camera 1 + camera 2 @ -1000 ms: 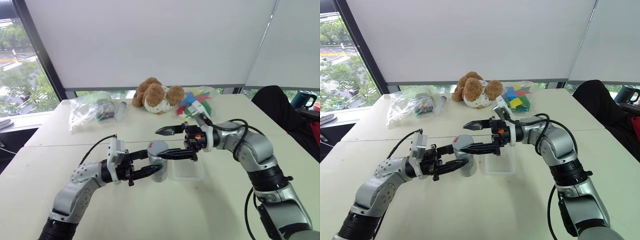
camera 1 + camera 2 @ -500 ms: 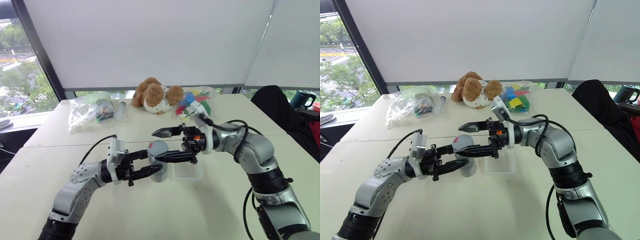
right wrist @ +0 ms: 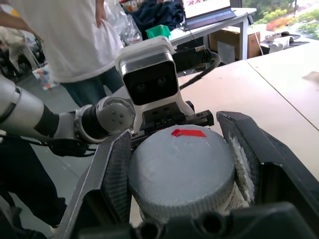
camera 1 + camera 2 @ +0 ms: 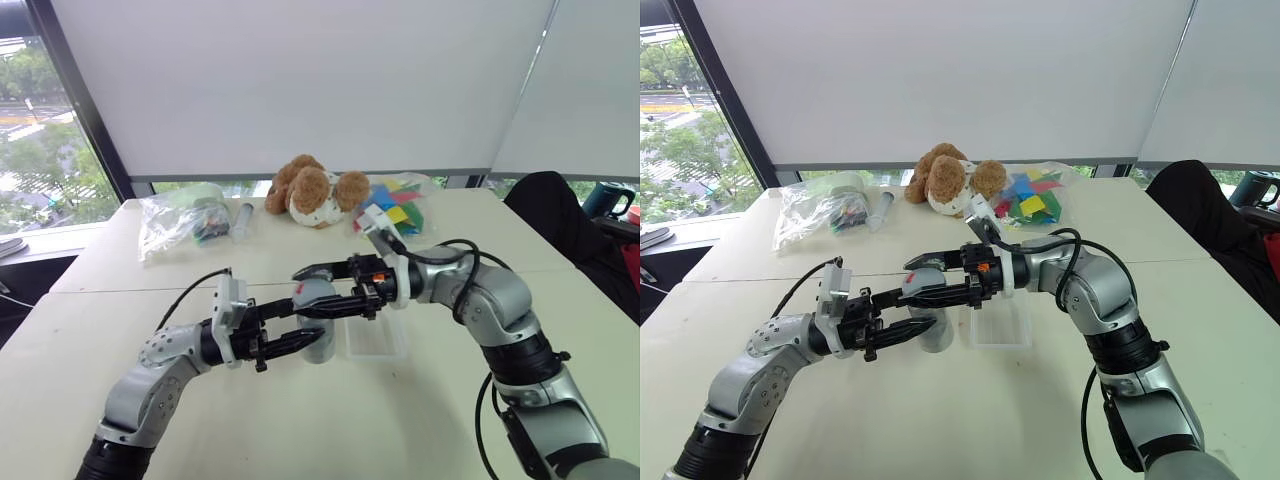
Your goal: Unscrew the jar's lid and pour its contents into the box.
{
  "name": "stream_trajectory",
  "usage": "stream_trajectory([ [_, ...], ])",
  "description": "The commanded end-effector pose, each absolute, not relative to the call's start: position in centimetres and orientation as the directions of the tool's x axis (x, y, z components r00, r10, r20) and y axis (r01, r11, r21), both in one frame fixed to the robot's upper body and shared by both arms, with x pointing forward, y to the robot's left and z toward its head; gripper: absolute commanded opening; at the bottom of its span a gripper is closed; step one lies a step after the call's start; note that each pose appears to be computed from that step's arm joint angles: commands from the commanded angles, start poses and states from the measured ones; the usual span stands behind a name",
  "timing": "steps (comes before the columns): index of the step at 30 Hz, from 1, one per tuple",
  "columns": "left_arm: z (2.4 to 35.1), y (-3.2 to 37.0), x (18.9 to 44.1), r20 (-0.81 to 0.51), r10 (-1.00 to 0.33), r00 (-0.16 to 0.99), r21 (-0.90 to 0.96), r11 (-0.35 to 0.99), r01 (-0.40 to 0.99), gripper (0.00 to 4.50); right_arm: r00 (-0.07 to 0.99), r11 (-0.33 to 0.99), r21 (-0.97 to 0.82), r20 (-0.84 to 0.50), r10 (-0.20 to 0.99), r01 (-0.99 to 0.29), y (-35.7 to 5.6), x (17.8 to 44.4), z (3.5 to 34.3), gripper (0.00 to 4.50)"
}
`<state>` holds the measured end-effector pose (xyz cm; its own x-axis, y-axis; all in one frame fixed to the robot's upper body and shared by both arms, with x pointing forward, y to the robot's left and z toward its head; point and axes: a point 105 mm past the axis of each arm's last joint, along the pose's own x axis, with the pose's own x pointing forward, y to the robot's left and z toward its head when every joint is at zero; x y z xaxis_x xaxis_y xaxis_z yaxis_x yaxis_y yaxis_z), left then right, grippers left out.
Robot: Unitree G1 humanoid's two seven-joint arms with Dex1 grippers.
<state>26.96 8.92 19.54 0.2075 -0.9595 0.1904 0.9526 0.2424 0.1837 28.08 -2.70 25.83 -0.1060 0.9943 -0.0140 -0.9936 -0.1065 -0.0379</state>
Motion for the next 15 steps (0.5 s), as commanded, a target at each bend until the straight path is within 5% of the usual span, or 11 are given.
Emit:
stream_trajectory([
  [1,19.8,9.0,26.5,0.178,-0.963,0.202,0.208,0.237,0.949,2.03,-0.185,-0.19,-0.002,0.234,0.954,-0.982,-4.0,26.6,30.4,2.33],
  [7,19.9,9.3,26.3,0.179,-0.961,0.21,0.204,0.245,0.948,2.03,-0.051,-0.08,0.075,0.33,0.943,-0.994,-7.3,27.2,30.9,2.33],
  [12,20.4,10.1,26.7,0.192,-0.948,0.255,0.202,0.293,0.935,2.03,0.357,0.381,-0.036,0.273,0.893,-0.924,-14.2,30.5,27.5,2.33],
  [15,20.6,10.7,27.1,0.195,-0.94,0.281,0.195,0.318,0.928,2.03,0.523,0.547,-0.05,0.235,0.819,-0.835,-18.4,31.6,25.1,2.33],
])
